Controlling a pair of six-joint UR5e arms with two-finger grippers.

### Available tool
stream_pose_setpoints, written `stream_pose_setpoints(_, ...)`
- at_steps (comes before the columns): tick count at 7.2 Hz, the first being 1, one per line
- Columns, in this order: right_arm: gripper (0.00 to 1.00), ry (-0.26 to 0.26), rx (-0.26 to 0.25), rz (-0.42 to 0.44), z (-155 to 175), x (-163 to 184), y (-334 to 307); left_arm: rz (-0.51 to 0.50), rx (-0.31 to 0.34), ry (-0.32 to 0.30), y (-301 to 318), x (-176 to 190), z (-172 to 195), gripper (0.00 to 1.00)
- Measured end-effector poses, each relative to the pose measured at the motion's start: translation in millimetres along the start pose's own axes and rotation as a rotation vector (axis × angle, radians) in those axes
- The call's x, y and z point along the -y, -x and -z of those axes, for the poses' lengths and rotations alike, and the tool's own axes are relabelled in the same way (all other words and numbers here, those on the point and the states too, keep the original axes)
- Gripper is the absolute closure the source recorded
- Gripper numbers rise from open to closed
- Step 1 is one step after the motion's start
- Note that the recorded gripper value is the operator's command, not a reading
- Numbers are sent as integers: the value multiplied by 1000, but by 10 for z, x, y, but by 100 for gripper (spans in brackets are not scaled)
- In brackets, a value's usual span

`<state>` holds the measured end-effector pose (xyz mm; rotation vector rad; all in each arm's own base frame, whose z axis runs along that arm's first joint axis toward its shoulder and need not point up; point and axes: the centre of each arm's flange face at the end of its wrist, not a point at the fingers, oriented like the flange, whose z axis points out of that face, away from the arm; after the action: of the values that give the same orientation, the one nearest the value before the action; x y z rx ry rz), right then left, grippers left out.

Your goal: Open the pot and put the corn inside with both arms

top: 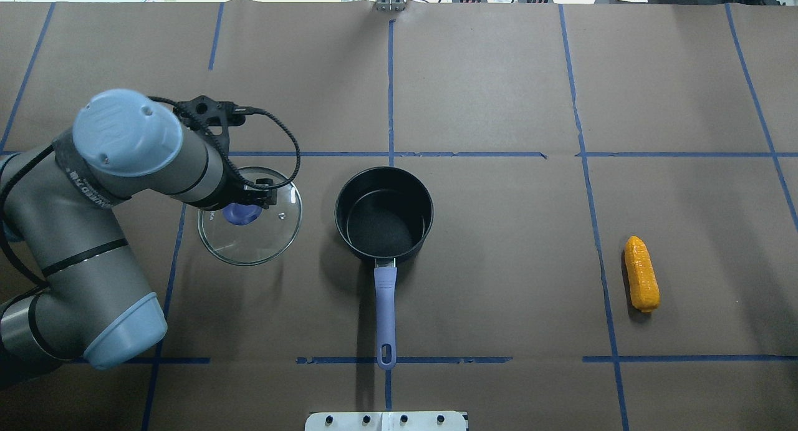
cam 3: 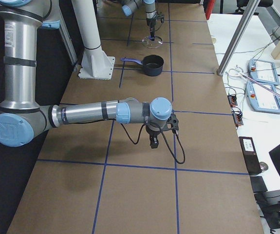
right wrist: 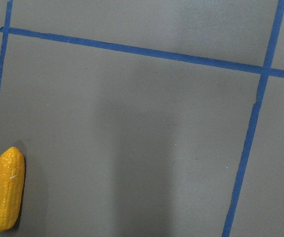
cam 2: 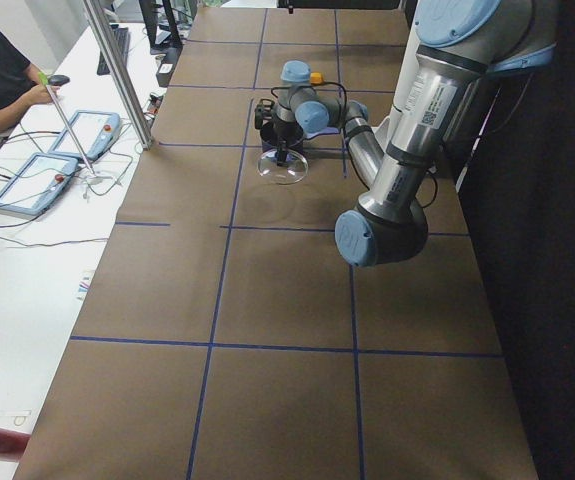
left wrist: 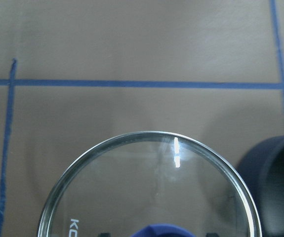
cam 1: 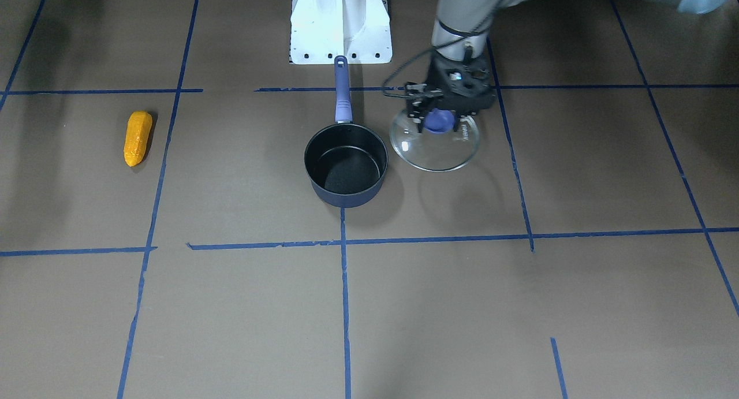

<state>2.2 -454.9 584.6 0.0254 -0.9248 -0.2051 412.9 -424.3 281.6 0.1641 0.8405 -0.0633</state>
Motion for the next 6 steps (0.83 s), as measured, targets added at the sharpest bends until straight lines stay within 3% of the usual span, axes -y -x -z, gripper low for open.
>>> stream_pose_setpoints(2, 0, 4, 1, 3, -19, 4, 14, 25, -17, 30, 288, -26, -493, 89)
stream_pose_setpoints(3, 0, 8, 2, 7, -36, 8, 30, 32, -7, 38, 380, -38, -588, 24)
stream_pose_setpoints(4, 0, 15, 3, 14, -70, 17, 62, 37, 2, 43, 434, -45, -640, 0)
stream_pose_setpoints(6, 0, 37, 4, -1, -169, 55, 205, 44, 1, 39, 455, -34, -623, 0)
